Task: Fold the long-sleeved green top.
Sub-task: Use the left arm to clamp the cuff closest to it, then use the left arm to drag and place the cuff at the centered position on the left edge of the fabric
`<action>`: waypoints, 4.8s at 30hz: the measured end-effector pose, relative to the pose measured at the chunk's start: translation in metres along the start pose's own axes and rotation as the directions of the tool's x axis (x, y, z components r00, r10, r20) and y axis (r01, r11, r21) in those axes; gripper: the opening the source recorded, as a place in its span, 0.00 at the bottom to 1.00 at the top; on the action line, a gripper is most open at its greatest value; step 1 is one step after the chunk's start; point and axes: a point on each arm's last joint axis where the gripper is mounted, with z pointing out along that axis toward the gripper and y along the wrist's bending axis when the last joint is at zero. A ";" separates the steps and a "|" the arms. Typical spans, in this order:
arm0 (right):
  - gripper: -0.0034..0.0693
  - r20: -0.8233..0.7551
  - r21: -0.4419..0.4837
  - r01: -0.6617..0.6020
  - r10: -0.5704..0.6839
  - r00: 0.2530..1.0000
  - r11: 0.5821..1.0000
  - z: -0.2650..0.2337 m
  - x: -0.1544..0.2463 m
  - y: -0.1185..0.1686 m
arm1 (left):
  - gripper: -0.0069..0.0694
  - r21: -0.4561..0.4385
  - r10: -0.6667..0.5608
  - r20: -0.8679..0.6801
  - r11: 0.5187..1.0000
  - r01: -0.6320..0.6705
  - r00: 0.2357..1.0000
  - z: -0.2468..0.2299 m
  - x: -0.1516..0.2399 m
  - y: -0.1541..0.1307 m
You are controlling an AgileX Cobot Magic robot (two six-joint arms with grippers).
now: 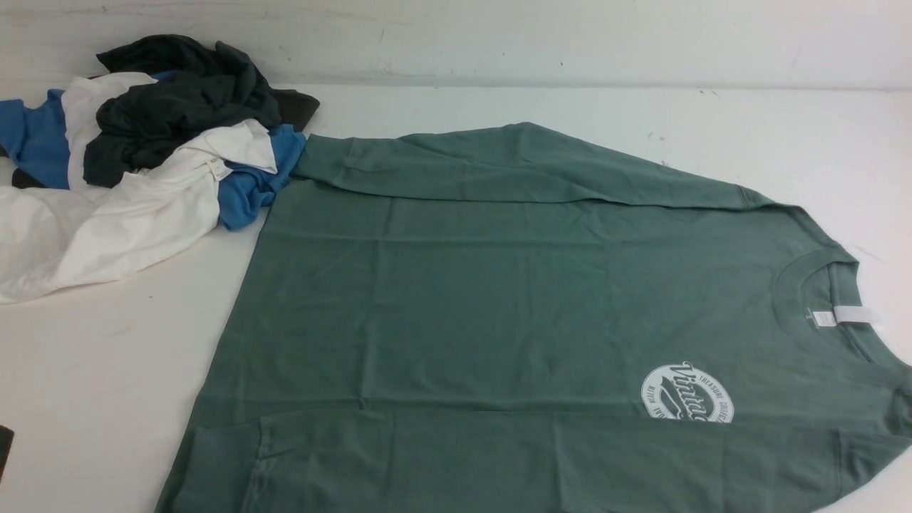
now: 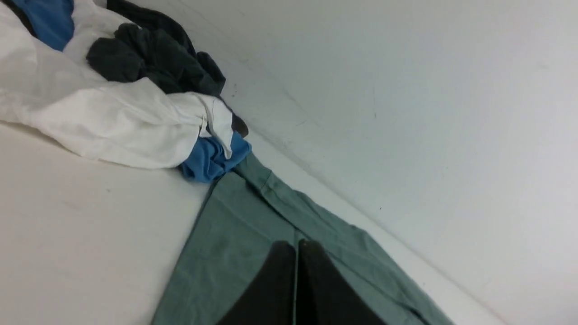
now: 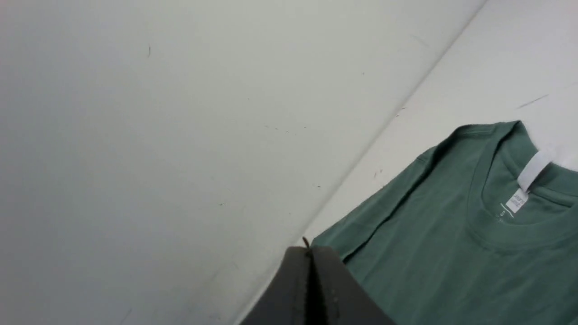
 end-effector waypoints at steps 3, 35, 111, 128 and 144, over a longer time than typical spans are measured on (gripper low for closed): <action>0.03 0.030 -0.013 -0.036 0.036 0.999 0.999 0.000 -0.003 0.001 | 0.08 0.032 -0.057 0.152 0.998 0.053 0.987 -0.001 -0.015 -0.002; 0.03 -0.766 -0.458 0.496 -0.610 0.201 0.738 0.083 -0.046 0.154 | 0.08 0.103 0.113 -0.993 0.838 -0.536 -0.015 0.184 0.044 -0.027; 0.03 -0.778 -0.475 0.473 -0.605 0.168 0.742 0.082 -0.037 0.144 | 0.09 0.033 0.297 -0.892 0.795 -0.606 0.341 0.343 -0.021 -0.108; 0.03 -0.796 -0.574 0.427 -0.599 -0.088 0.699 0.110 0.004 0.147 | 0.09 0.062 0.306 -0.916 0.747 -0.661 0.260 0.366 0.015 -0.073; 0.31 -0.714 -0.655 0.607 -0.632 -0.302 0.450 0.146 0.143 0.134 | 0.09 0.069 0.296 -0.929 0.729 -0.681 0.223 0.371 0.029 -0.059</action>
